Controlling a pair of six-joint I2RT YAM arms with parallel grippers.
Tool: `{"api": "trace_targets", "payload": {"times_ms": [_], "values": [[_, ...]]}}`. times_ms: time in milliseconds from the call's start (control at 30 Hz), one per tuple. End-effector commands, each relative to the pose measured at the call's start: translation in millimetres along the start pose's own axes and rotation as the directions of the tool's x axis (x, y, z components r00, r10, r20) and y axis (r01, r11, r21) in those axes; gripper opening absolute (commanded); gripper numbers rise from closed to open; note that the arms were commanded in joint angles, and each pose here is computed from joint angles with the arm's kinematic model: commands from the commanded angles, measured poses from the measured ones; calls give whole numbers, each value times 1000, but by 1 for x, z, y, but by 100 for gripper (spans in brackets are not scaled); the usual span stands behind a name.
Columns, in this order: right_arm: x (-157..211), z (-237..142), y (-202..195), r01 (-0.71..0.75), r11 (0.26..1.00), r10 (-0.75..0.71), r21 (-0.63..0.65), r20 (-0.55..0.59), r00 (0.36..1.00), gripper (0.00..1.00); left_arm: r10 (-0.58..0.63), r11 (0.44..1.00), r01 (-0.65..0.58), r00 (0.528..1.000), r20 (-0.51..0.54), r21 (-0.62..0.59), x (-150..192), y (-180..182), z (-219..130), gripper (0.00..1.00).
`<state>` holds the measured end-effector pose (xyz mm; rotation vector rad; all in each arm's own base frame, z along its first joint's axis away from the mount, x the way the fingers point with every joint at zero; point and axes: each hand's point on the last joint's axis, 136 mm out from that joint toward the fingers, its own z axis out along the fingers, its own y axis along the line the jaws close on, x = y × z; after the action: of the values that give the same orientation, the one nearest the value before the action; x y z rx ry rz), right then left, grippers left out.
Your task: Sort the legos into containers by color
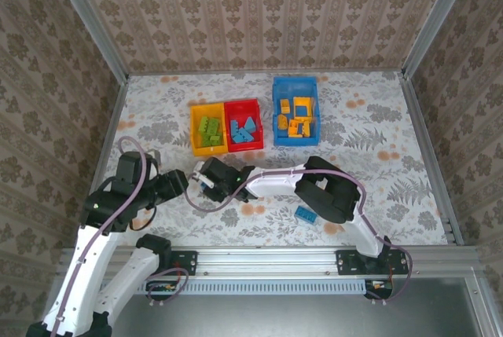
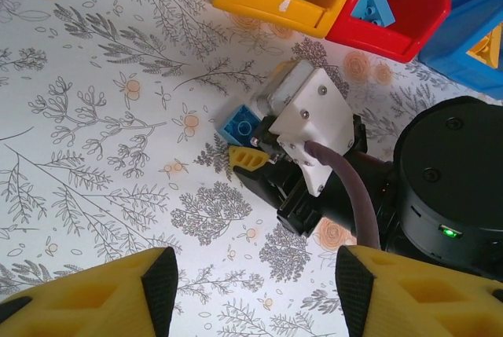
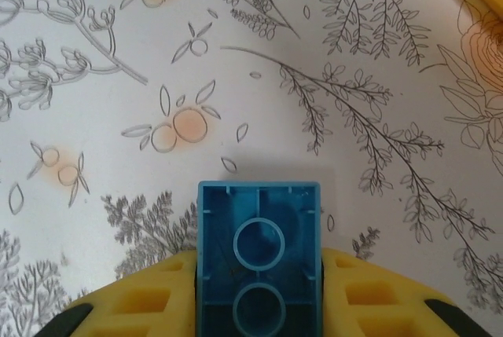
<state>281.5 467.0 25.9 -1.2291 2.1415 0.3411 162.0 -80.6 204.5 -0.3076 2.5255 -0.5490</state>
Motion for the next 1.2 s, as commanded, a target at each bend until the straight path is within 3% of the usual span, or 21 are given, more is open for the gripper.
{"api": "trace_targets", "payload": {"times_ms": [0, 200, 400, 767, 900, 1167], "values": [[-6, -24, -6, -29, 1000, 29, -2, 22, 999, 23, 4, 998, 0, 998, -69, 56, 15, -6, 7, 60], [-36, -84, -44, -176, 983, 168, 41, 152, 974, 19, 20, 978, -10, 999, -48, 208, -3, -42, 20, 61], [-39, -119, -122, -472, 879, 441, 76, 250, 862, 20, 63, 968, -56, 998, -18, 245, -33, -71, 43, 61], [-59, -78, -221, -734, 669, 704, 119, 218, 676, 21, 209, 946, -198, 978, -14, 257, -55, -114, 77, 60], [-68, -56, -235, -748, 652, 724, 128, 189, 663, 24, 221, 944, -208, 975, -21, 255, -55, -117, 82, 61], [-74, -40, -250, -774, 617, 753, 141, 182, 633, 49, 234, 942, -218, 972, -32, 253, -51, -116, 82, 60]]}}
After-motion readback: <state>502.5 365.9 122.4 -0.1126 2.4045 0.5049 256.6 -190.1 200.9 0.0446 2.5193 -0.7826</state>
